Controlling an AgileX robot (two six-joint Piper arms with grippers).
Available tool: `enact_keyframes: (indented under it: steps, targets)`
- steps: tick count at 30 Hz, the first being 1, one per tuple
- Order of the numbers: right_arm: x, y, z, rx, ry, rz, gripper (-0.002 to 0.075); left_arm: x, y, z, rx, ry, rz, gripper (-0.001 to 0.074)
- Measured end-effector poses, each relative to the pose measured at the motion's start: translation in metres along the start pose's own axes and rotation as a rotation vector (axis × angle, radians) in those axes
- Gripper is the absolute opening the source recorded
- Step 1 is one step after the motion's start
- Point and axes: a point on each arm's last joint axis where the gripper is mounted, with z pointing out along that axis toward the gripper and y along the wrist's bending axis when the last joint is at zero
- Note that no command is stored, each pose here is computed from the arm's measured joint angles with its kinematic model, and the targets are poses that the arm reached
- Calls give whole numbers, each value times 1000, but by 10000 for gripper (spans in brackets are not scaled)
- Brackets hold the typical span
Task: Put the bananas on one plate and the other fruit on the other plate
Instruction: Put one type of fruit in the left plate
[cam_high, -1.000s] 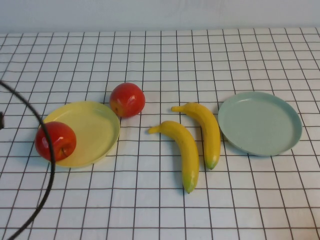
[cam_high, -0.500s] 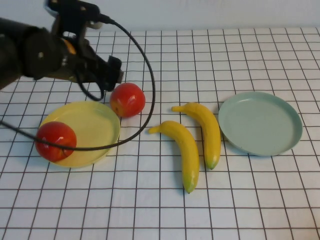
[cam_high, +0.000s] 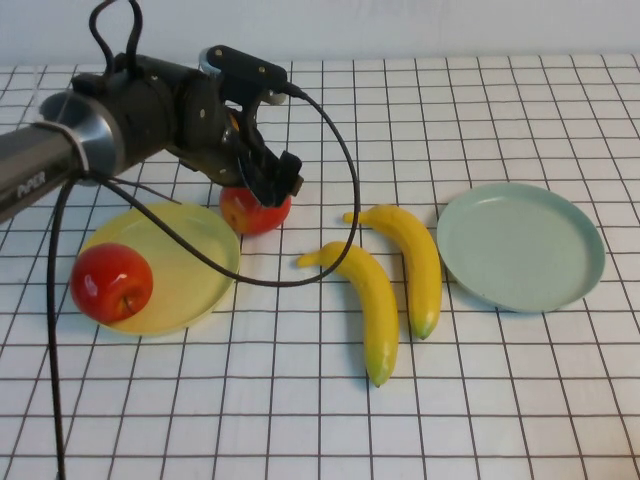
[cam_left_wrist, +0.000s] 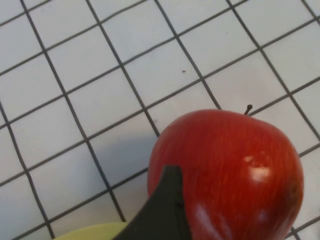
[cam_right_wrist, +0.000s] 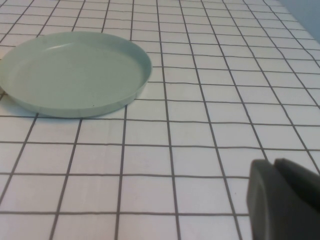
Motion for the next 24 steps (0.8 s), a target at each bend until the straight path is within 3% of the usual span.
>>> enact_keyframes:
  steps: [6,15,19,24]
  targets:
    - [0,0,0,0,0,1,-15,11,-2,27,6,48,10,668]
    - [0,0,0,0,0,1,-15,8,-2,34,0,3,8,668]
    - [0,0,0,0,0,1,-15,7,-2,33,-5,-3,6,580]
    - [0,0,0,0,0,1,-15,2,1,23,-25,-31,2,582]
